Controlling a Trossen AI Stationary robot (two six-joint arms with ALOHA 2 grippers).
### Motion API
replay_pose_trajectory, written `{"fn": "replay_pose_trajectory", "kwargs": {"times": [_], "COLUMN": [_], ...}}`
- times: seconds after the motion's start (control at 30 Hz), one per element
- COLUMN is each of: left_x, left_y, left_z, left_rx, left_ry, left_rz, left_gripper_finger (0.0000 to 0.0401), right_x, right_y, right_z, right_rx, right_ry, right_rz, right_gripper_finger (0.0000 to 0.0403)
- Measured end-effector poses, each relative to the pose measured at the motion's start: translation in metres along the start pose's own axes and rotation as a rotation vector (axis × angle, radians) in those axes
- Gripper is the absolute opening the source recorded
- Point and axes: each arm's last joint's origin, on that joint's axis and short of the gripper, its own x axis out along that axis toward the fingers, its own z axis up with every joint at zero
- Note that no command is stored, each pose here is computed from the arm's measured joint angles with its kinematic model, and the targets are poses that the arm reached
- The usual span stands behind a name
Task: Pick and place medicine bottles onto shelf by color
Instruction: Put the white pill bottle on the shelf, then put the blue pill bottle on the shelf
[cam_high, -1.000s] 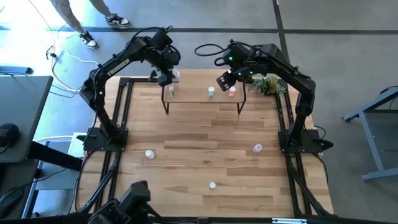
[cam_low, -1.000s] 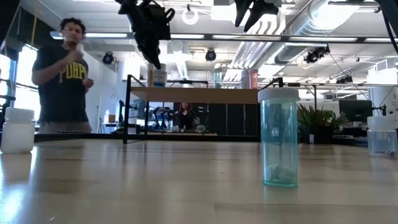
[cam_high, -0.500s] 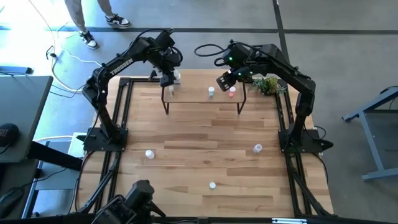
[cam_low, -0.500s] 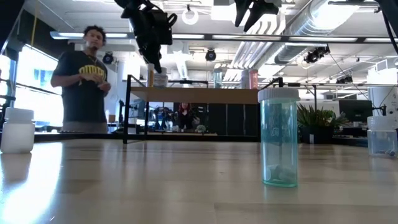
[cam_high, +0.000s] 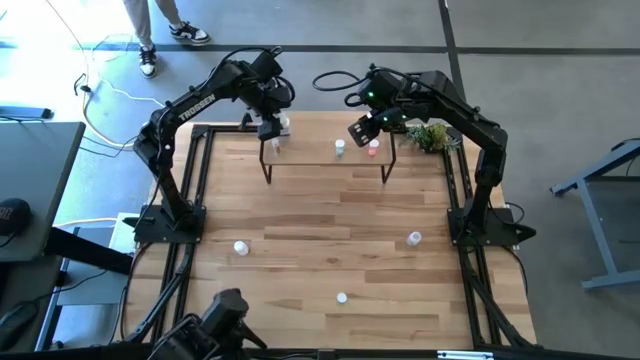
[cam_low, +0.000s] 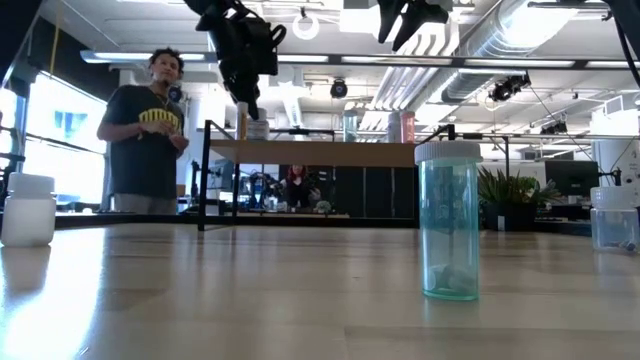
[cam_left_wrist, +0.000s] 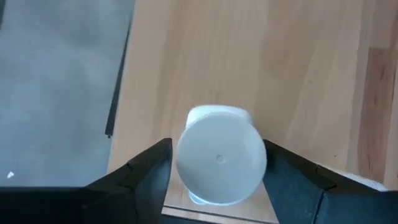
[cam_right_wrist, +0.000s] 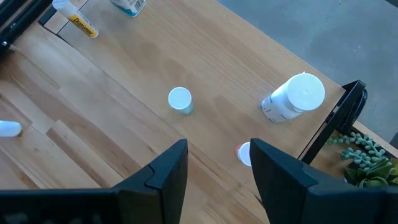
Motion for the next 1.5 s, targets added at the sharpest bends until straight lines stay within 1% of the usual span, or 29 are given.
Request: {"fn": "replay_pose_trajectory", "kwargs": {"times": [0.1, 0.27, 0.53, 0.63, 0.8, 1.07, 1.17, 1.33, 1.5], "left_x": [0.000, -0.004, -0.032, -0.043, -0.065, -0.098, -0.106, -0.101, -0.094], "left_y": [0.002, 0.001, -0.008, -0.013, -0.026, -0.061, -0.076, -0.101, -0.126], "left_z": [0.003, 0.003, 0.000, -0.002, -0.003, -0.001, -0.002, -0.012, -0.024], "left_rx": [-0.013, -0.003, 0.010, -0.010, -0.072, -0.104, -0.085, -0.085, -0.067], "left_ry": [-0.027, -0.043, -0.101, -0.128, -0.185, -0.288, -0.327, -0.421, -0.489], "left_rz": [0.022, 0.027, 0.064, 0.079, 0.094, 0.085, 0.039, -0.177, -0.202], "left_gripper_finger": [0.0233, 0.0236, 0.0235, 0.0234, 0.0234, 0.0229, 0.0229, 0.0229, 0.0229], "right_x": [0.000, 0.000, 0.000, 0.000, -0.001, -0.004, -0.006, -0.009, -0.004], "right_y": [0.000, 0.000, 0.000, 0.001, 0.006, 0.019, 0.026, 0.042, 0.065], "right_z": [0.000, 0.000, 0.000, 0.000, -0.003, -0.010, -0.014, -0.024, -0.035], "right_rx": [-0.001, -0.007, -0.009, -0.013, -0.074, -0.169, -0.212, -0.255, -0.280], "right_ry": [0.000, 0.000, 0.000, 0.000, 0.001, -0.001, 0.000, -0.010, 0.010], "right_rz": [0.000, 0.000, 0.000, 0.002, 0.010, 0.025, 0.039, 0.040, 0.052], "right_gripper_finger": [0.0165, 0.0165, 0.0165, 0.0165, 0.0165, 0.0165, 0.0165, 0.0165, 0.0165]}}
